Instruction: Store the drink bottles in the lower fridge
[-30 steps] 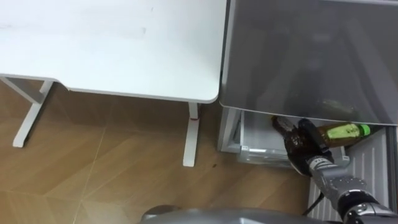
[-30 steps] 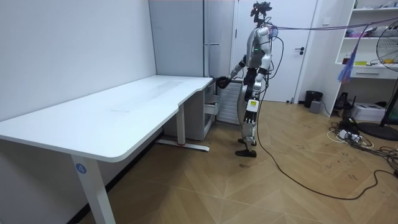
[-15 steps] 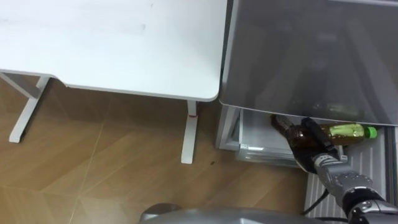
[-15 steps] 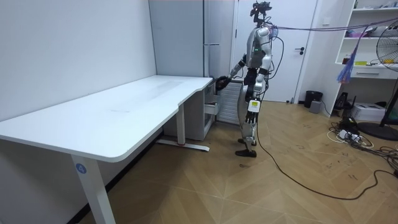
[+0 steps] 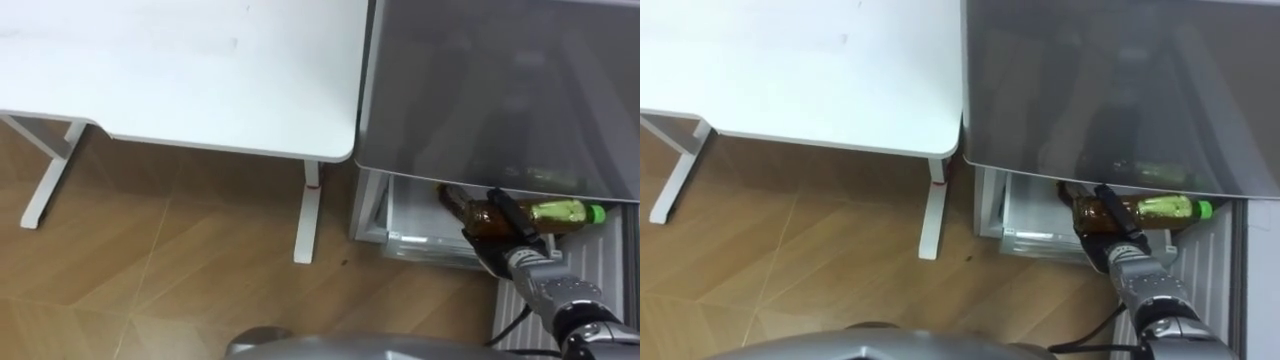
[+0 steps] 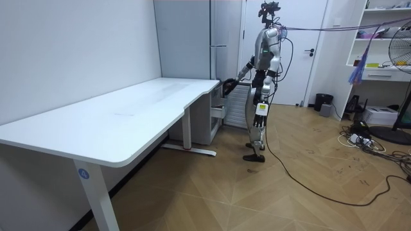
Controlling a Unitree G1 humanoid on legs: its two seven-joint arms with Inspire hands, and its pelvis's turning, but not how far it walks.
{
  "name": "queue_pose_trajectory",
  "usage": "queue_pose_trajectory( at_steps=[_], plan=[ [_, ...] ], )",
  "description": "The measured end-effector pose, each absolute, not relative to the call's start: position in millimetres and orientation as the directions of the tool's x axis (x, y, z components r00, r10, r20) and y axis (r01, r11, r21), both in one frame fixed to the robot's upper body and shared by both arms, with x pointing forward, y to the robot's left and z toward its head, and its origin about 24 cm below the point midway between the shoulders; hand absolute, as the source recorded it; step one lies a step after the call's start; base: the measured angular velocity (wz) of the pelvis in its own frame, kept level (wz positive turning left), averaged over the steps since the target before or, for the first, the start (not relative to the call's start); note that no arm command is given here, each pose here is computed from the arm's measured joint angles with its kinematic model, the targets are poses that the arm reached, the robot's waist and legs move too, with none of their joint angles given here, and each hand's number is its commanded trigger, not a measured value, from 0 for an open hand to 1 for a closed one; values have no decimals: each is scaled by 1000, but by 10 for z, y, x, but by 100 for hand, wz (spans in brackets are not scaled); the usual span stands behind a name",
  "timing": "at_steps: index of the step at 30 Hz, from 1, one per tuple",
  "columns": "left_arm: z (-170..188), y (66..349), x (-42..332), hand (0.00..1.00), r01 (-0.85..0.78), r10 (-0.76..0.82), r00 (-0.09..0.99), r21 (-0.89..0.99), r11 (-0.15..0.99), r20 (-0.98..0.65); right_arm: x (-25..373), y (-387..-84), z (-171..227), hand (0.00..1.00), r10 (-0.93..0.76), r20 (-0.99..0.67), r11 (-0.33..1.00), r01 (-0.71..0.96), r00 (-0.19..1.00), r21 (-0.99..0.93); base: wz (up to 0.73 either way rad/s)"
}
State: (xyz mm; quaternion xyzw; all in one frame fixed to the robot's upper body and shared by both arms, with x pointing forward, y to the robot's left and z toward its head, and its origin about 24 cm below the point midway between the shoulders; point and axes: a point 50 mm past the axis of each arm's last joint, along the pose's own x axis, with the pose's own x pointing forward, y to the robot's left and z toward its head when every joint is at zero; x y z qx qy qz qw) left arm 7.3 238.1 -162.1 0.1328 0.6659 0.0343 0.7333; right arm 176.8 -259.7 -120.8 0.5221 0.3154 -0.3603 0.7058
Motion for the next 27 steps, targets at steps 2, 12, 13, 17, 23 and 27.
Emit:
queue_pose_trajectory(
  at_steps=[2,12,13,17,23,27],
  plan=[
    [-1617,2390,170,0,128,230,134,246,961,-964,1859,-2593,-1166,0,-178,-808,211,824,562,527,-6],
    [-1540,2486,777,0,203,253,262,310,929,-931,2276,-2648,-949,0,-174,-790,414,771,588,483,-3],
    [-1529,2497,817,0,214,255,271,317,924,-928,2303,-2639,-937,0,-168,-790,415,769,590,487,0],
    [-1519,2499,859,0,230,255,281,323,918,-925,2400,-2616,-883,0,-153,-780,420,754,607,505,0],
    [-1516,2487,895,0,246,255,276,325,913,-927,2487,-2634,-822,0,-151,-770,425,744,620,516,6],
    [-1515,2482,908,0,249,253,279,325,913,-926,2491,-2655,-810,0,-152,-764,426,739,627,521,10]
  ],
)
